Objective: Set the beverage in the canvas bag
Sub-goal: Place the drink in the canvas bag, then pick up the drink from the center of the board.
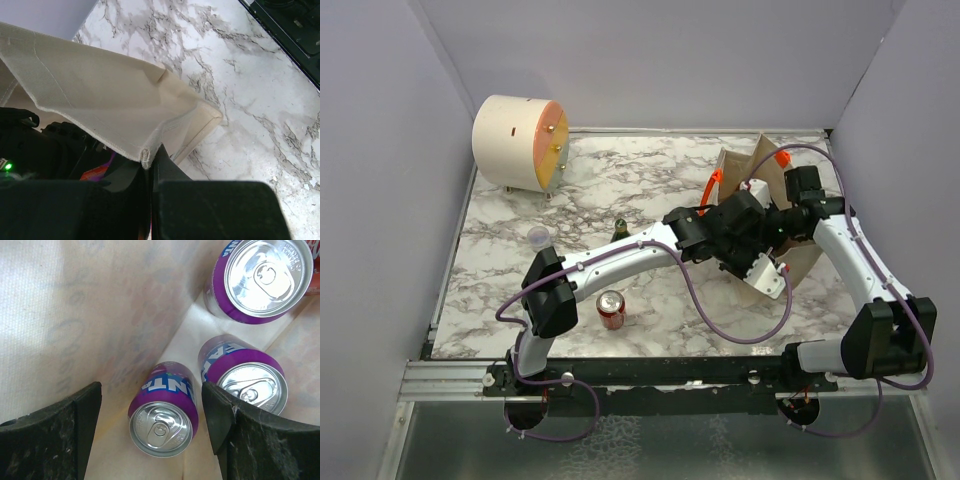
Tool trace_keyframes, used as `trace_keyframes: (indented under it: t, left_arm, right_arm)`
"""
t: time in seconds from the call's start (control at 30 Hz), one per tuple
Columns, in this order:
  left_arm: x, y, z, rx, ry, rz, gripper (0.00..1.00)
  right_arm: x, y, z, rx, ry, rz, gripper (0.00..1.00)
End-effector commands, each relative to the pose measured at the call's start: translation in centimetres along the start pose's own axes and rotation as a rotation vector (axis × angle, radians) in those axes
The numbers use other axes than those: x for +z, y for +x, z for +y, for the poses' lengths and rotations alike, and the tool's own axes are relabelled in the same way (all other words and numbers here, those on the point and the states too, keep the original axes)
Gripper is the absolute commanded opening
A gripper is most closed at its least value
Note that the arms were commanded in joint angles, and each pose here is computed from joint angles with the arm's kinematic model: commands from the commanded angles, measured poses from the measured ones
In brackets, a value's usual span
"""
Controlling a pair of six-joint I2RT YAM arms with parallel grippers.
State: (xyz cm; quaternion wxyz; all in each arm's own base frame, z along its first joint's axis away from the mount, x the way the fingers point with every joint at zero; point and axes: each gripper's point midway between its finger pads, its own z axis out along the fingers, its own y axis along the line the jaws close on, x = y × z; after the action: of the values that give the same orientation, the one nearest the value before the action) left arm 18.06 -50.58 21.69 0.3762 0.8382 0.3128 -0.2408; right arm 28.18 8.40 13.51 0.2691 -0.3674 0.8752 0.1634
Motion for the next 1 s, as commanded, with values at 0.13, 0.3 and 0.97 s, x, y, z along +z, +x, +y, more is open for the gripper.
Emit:
trace_keyframes:
  t: [0.13, 0.3, 0.97]
  left_arm:
    - [-1.7, -2.8, 0.6, 0.042, -0.034, -0.054, 0.07]
    - [-1.7, -2.8, 0.4, 0.033, -0.026, -0.059, 0.08]
    - [-0.9, -1.9, -1.6, 0.069, 0.055, -0.059, 0.04]
  right_arm:
    - [-1.9, -3.7, -0.3, 0.000, 0.006, -0.080, 0.78]
    - [-2.7, -4.7, -0.7, 0.006, 0.017, -0.099, 0.78]
    - [-10.5, -7.9, 0.5, -0.015, 0.020, -0.152, 0.65]
